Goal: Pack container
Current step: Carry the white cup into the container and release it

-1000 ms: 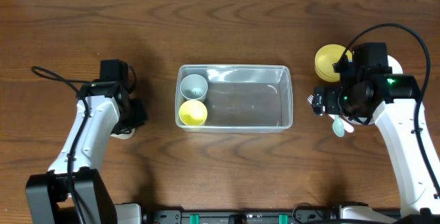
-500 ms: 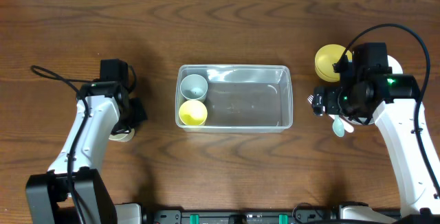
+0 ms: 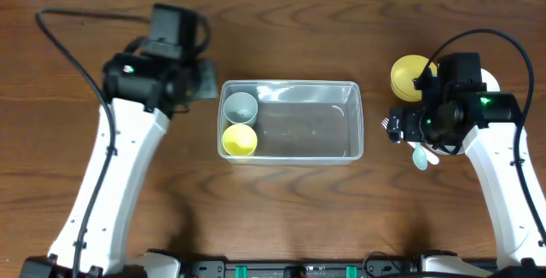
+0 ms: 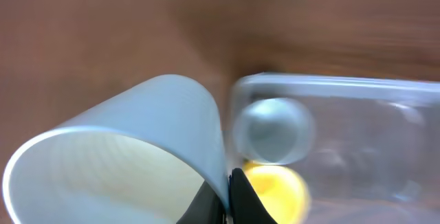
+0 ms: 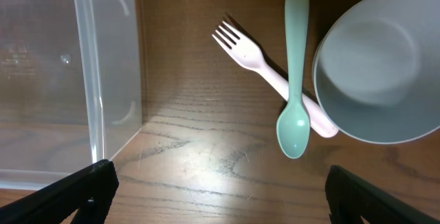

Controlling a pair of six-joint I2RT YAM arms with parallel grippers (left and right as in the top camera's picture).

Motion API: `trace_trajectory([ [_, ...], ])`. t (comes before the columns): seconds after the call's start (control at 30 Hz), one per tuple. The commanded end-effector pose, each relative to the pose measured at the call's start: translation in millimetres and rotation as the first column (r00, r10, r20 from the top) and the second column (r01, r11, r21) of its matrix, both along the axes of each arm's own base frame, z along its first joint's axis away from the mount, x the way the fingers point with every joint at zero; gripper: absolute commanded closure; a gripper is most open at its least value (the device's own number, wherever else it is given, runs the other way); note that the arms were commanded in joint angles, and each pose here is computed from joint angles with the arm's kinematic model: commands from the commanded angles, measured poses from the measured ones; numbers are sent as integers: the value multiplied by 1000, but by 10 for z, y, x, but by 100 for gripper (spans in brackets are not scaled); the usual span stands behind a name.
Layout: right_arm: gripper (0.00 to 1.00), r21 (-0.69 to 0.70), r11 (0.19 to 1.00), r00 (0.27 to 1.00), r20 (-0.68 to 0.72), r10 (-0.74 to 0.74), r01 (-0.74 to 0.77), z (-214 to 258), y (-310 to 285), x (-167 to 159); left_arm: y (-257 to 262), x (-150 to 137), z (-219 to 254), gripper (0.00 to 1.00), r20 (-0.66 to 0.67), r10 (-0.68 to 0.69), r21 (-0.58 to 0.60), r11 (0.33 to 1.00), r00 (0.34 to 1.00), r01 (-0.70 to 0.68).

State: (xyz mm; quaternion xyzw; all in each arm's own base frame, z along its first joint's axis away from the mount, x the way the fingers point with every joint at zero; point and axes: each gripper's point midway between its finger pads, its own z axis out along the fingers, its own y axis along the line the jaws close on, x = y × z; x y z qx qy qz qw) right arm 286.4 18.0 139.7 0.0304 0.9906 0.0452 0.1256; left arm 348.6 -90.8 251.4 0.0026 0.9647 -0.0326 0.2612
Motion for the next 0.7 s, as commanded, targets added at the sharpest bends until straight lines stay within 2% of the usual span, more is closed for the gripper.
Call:
trace_trajectory([
  [0.0, 2, 0, 1000, 1000, 18, -7, 7, 58, 1, 46, -419, -60, 73, 94, 31, -201, 55, 978, 979, 199],
  [0.1, 2, 0, 1000, 1000, 18, -7, 7, 57, 1, 44, -804, -95, -59, 94, 12, -346, 89, 935, 938, 344],
  [0.3, 2, 0, 1000, 1000, 18, -7, 7, 57, 1, 44, -1267, -57, -476, 94, -64, -492, 134, 858, 868, 496],
  [0.47, 2, 0, 1000, 1000, 18, -7, 7, 57, 1, 44, -1448, -21, -846, 94, -139, -520, 143, 832, 843, 537],
  [0.67, 2, -1, 1000, 1000, 18, -7, 7, 58, 0, 46, -1528, -56, -1214, 94, -235, -530, 98, 821, 815, 563],
])
